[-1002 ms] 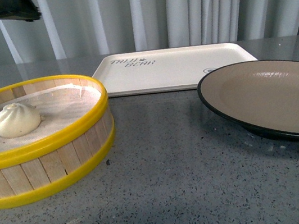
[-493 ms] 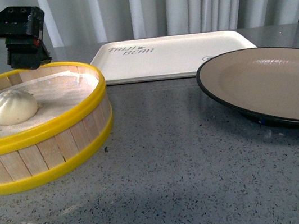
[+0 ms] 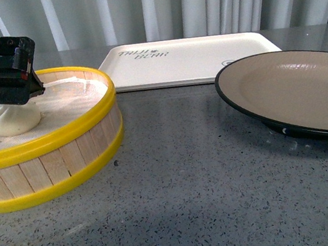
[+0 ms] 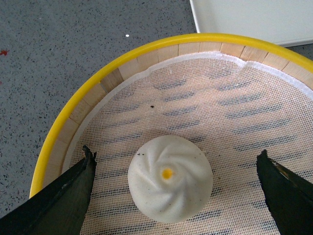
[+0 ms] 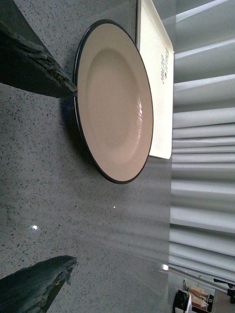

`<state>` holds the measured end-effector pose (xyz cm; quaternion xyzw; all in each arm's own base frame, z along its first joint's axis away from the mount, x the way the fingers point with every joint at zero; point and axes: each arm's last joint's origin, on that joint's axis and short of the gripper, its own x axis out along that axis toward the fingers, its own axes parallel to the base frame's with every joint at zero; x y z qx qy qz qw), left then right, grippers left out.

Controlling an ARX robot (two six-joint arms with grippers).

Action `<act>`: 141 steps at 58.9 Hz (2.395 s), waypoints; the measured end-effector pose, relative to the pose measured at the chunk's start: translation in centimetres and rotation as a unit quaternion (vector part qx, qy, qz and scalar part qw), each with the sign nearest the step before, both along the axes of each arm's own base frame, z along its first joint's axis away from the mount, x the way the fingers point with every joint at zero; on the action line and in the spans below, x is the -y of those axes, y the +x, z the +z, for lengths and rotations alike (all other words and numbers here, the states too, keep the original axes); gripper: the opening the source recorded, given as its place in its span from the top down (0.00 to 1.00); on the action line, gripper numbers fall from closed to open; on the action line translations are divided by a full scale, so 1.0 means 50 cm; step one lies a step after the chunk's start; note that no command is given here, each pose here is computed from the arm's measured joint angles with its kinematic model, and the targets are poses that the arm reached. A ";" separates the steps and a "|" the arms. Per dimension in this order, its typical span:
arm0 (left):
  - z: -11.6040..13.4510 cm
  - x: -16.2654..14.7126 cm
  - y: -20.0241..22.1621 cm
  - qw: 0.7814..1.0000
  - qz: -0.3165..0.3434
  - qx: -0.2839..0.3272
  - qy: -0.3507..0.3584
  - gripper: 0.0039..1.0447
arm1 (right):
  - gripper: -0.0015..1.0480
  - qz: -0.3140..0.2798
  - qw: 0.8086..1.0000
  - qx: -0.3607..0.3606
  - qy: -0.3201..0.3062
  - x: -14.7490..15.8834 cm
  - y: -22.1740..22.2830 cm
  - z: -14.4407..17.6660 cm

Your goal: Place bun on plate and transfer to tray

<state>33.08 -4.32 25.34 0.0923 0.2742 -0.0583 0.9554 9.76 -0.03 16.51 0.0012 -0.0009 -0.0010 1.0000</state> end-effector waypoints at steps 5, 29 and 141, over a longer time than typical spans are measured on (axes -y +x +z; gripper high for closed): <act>-0.003 -0.001 -0.001 1.000 0.002 -0.002 0.005 0.06 | 0.08 0.000 1.000 0.000 0.000 0.000 0.000 0.000; -0.019 0.002 0.005 1.000 0.003 -0.006 0.026 0.06 | 0.08 0.000 1.000 0.000 0.000 0.000 0.000 0.000; 0.156 0.082 0.028 0.995 -0.045 0.088 -0.001 0.97 | 0.08 0.000 1.000 0.000 0.000 0.000 0.000 0.000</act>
